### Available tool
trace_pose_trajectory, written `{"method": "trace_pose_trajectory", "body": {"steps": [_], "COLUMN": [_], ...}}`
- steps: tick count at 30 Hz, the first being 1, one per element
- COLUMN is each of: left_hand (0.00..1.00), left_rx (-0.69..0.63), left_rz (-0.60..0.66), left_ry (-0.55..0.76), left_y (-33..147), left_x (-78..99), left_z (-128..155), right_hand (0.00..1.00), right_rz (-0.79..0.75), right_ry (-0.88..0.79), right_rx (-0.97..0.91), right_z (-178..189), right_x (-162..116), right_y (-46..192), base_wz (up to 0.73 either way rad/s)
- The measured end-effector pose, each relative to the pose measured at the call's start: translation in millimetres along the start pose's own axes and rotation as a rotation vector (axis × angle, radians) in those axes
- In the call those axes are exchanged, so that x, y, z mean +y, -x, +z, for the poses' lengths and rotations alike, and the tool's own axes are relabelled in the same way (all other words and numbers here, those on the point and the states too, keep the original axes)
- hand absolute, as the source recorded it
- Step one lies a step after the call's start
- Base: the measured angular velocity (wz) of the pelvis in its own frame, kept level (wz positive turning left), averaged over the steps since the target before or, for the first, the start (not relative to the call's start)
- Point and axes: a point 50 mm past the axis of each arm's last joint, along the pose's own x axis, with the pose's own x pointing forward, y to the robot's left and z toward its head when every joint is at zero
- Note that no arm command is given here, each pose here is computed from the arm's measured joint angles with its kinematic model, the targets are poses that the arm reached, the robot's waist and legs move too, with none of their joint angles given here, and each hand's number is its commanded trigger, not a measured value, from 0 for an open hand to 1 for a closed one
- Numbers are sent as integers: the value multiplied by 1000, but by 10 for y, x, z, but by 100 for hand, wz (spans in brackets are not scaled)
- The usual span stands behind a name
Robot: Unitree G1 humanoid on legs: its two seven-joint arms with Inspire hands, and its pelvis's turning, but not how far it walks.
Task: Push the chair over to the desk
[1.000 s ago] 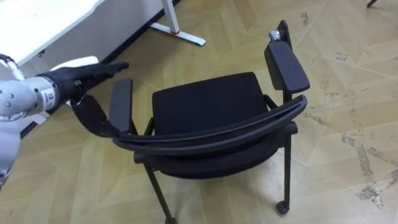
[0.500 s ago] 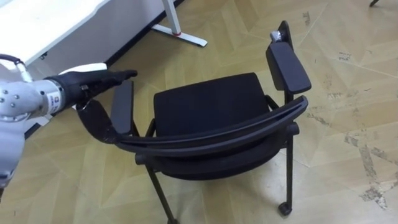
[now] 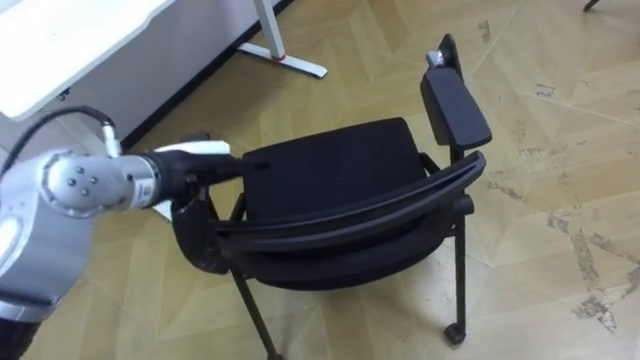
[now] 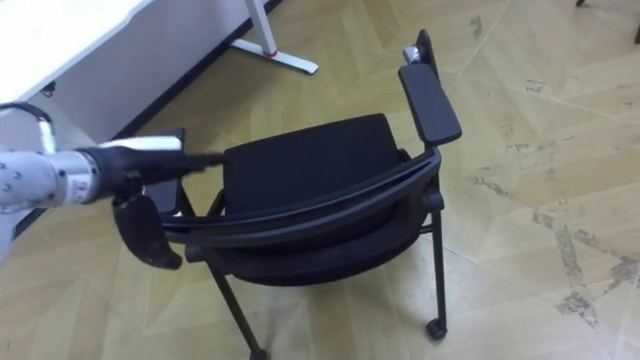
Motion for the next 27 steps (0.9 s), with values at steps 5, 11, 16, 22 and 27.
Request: {"method": "trace_pose_trajectory", "body": {"steps": [5,11,16,22,27], "left_hand": [0,0,0,0,0], "left_rx": [5,1,-6,-31,-29], "left_rz": [-52,-70,-69,-71,-66], "left_ry": [-17,-21,-19,-14,-24], "left_y": [-49,-59,-67,-99,-108], "left_x": [-72,-91,-95,-124,-135], "left_z": [20,34,45,80,81], "right_hand": [0,0,0,0,0], "right_rz": [5,10,12,12,12], "right_ry": [15,2,-4,-22,-41], "right_rx": [1,5,6,5,13], "right_z": [24,27,20,10,-22], "right_x": [23,43,52,57,60], "right_y": [-3,-5,-6,-6,-7], "base_wz": [0,0,0,-2,-1]}}
